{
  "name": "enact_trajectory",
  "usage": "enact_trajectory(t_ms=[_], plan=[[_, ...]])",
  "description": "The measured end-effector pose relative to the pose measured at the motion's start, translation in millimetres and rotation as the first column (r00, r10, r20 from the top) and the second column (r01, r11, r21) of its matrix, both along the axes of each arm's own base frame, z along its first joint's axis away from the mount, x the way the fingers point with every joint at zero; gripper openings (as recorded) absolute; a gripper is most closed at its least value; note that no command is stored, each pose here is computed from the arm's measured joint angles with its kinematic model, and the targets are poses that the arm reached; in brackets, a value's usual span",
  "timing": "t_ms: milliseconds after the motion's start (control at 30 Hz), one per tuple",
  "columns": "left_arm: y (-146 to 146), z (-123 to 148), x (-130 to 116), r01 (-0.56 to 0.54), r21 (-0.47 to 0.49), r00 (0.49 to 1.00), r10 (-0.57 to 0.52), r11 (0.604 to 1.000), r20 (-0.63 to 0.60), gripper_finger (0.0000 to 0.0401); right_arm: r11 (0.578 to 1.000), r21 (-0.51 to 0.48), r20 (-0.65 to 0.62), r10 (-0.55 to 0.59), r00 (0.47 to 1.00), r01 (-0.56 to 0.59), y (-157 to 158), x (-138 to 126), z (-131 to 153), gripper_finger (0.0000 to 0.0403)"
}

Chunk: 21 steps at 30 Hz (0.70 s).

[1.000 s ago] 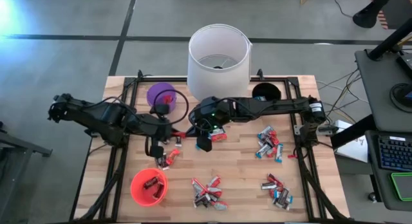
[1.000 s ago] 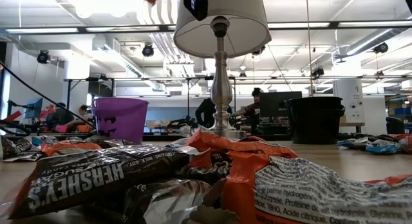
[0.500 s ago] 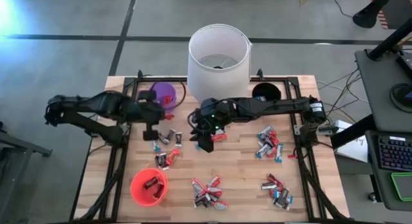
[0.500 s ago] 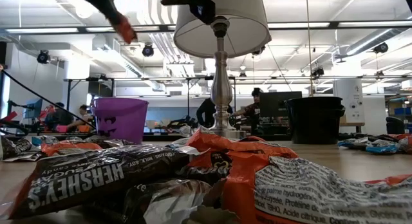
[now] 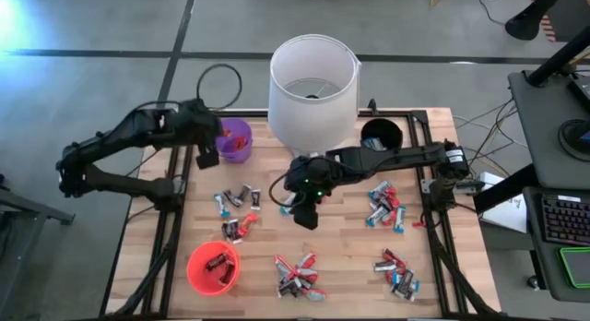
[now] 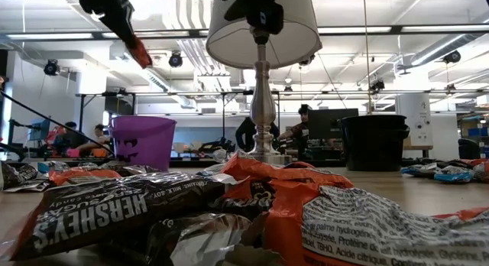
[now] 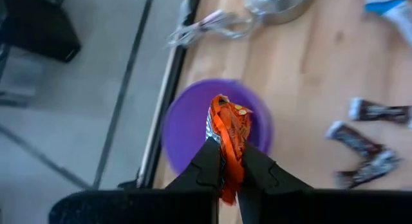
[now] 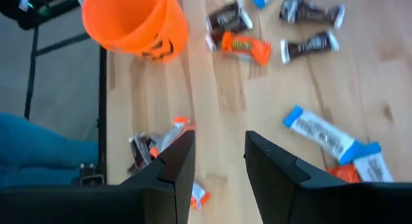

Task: Sort candy
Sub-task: Put the orange chocolate into the purple bucket

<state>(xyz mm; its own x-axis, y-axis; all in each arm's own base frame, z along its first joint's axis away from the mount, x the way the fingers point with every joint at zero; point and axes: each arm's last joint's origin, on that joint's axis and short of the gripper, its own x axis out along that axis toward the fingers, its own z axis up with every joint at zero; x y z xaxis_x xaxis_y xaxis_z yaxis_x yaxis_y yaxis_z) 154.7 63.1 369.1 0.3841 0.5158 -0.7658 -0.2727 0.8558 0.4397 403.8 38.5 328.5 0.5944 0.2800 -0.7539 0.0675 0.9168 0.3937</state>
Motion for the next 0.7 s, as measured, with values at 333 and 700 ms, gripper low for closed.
enact_trajectory(t_ms=[333,700], plan=[[27.3,-0.5,-14.5,-0.04,-0.033,0.999,0.04,0.999,-0.025,0.0008,0.997,0.003,-0.074,-0.075,0.994,0.076,3.8,-4.5,-3.5,0.0121],[42.4,-51.5,-6.8,-0.032,-0.132,0.999,0.029,0.991,-0.029,0.0007,0.994,0.023,-0.088,-0.101,0.991,0.104,10.9,-5.4,-3.6,0.0121]])
